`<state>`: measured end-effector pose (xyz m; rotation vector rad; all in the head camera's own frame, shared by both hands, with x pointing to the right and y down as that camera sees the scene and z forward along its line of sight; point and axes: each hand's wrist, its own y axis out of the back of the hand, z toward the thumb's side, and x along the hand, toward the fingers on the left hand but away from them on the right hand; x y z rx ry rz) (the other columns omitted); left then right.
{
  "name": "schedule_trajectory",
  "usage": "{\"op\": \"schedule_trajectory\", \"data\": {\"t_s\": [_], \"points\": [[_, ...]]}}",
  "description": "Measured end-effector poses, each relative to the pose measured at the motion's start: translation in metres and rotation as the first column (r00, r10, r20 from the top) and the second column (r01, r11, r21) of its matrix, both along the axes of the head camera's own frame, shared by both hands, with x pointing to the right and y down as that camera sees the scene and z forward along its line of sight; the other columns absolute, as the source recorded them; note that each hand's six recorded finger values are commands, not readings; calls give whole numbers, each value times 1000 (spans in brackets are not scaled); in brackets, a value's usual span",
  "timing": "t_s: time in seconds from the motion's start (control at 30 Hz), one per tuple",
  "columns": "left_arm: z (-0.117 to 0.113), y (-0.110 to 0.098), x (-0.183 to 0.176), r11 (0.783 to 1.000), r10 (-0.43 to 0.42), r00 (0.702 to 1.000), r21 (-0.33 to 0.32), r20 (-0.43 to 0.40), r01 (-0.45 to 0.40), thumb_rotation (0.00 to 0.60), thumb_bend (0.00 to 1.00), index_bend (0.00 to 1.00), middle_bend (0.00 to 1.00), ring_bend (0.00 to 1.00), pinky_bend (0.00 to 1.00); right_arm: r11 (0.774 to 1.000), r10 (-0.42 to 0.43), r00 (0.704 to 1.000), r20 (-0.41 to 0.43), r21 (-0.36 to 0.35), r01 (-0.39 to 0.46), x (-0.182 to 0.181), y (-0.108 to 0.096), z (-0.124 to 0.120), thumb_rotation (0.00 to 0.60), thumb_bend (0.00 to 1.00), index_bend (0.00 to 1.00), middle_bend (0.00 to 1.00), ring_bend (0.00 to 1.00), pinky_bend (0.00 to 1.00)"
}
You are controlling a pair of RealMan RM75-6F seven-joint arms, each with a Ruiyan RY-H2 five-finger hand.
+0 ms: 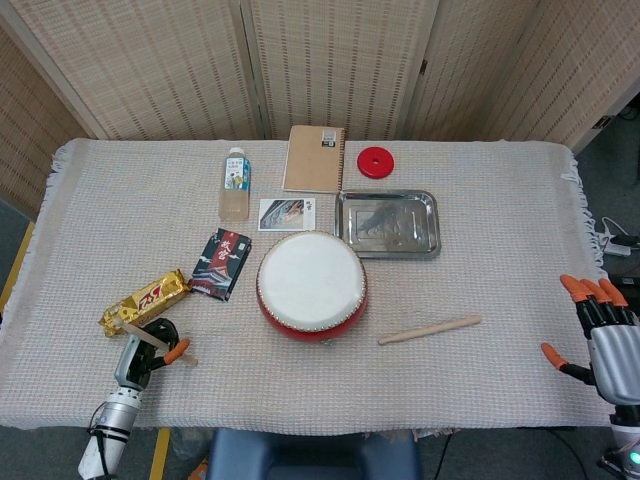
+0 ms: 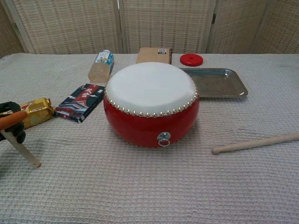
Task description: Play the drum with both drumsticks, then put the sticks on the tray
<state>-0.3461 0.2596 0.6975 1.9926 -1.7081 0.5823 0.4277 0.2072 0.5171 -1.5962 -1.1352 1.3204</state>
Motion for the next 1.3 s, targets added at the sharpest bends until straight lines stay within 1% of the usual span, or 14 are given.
{"op": "schedule_trajectory", "data": {"t_s": [0.1,0.23,0.37,0.53,0.7,1.03,1.23,1.3], "points": [[0,0,2,1000,23,999,13,28,-23,594,232,628,775,661,659,1000,1,1000,2,0,-1,0,1,0,600,129,0,115,0,80],[1,1,3,999,38,997,29,68,-40,600,232,707,835,721,746,1000,6,1000,2,-1,-6,2,2,0,600,128,0,115,0,79],[4,5,5,997,56,993,40,100,-60,600,231,751,871,752,765,1000,11,1000,1,1,-11,3,2,-1,600,128,0,115,0,80],[6,11,7,995,82,991,41,108,-87,600,228,756,875,755,765,1000,13,1000,0,1,-13,4,2,-1,600,129,0,115,0,79],[7,15,7,995,85,991,40,102,-90,600,226,756,872,755,764,1000,13,1000,0,1,-13,4,3,-1,600,129,0,115,0,80],[18,37,0,992,123,986,14,109,-125,600,233,766,875,755,763,1000,7,1000,3,0,-7,0,2,-2,600,129,0,115,0,80],[26,47,-1,991,136,984,0,116,-137,600,232,782,886,763,763,1000,3,1000,3,2,-3,-2,1,-3,600,128,0,115,0,80],[28,50,-1,990,140,983,-3,121,-141,600,232,799,904,779,784,1000,2,1000,4,3,-2,-3,1,-3,600,129,0,115,0,80]]}}
